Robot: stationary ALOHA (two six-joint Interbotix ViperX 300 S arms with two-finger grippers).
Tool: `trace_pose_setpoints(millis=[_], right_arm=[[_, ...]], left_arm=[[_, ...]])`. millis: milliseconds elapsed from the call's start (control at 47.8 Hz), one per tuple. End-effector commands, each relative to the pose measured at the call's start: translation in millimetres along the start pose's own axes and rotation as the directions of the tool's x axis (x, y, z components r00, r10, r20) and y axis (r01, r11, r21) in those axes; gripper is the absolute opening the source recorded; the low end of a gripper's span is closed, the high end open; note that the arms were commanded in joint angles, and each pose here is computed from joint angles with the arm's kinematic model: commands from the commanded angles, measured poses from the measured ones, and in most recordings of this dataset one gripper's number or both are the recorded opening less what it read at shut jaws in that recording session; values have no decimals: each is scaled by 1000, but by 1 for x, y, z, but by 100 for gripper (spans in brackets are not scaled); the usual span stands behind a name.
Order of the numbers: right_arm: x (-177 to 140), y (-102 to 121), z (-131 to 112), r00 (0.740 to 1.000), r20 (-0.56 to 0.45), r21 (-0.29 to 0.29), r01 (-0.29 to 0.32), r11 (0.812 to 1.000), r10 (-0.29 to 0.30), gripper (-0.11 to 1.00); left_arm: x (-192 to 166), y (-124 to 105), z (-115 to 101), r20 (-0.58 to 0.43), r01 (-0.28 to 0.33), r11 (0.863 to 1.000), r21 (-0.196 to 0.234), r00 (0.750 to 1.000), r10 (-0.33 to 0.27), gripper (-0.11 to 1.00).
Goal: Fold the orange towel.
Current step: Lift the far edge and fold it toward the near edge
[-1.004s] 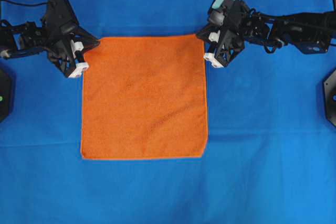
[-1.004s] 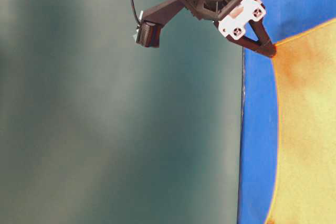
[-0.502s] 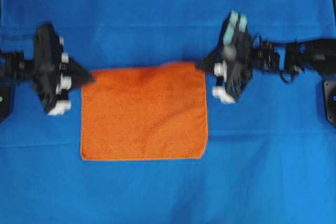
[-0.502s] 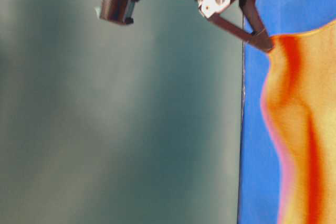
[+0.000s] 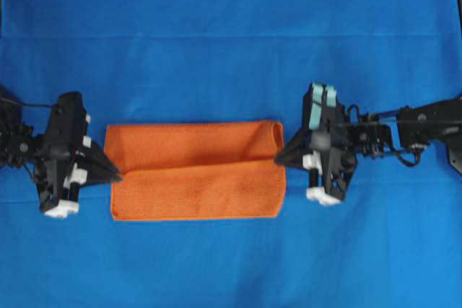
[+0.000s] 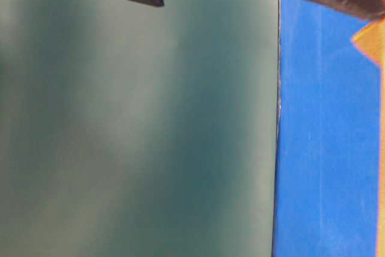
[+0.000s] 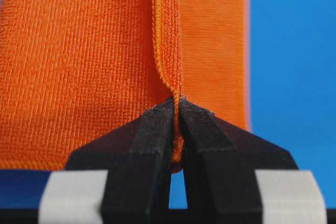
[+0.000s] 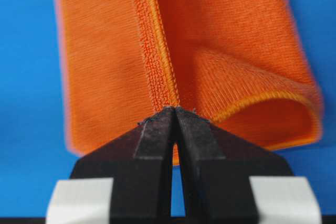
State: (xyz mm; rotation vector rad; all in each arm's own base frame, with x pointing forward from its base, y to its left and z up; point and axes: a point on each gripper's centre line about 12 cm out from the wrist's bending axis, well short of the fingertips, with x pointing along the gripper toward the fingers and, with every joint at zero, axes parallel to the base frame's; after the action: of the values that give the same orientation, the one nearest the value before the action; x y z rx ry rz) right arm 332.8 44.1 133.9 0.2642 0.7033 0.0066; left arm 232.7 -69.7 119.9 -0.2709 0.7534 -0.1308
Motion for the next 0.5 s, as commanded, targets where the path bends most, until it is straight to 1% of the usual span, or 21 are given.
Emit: trace_pose_setpoints(millis=[0, 251, 335, 481], right_arm=[[-1, 13, 5, 999, 16, -6, -30, 1000, 30, 1], [10, 31, -3, 998, -21, -2, -62, 998, 62, 1], [13, 35, -7, 997, -42, -2, -66, 998, 66, 1], [16, 37, -9, 996, -57, 3, -66, 998, 66, 1]], left_arm=[[5, -16, 7, 6, 40, 999, 21, 999, -41, 0], [23, -45, 6, -47, 99, 992, 78, 994, -95, 0], [28, -48, 4, -63, 99, 992, 83, 994, -94, 0], [35, -45, -3, -96, 85, 993, 82, 992, -77, 0]])
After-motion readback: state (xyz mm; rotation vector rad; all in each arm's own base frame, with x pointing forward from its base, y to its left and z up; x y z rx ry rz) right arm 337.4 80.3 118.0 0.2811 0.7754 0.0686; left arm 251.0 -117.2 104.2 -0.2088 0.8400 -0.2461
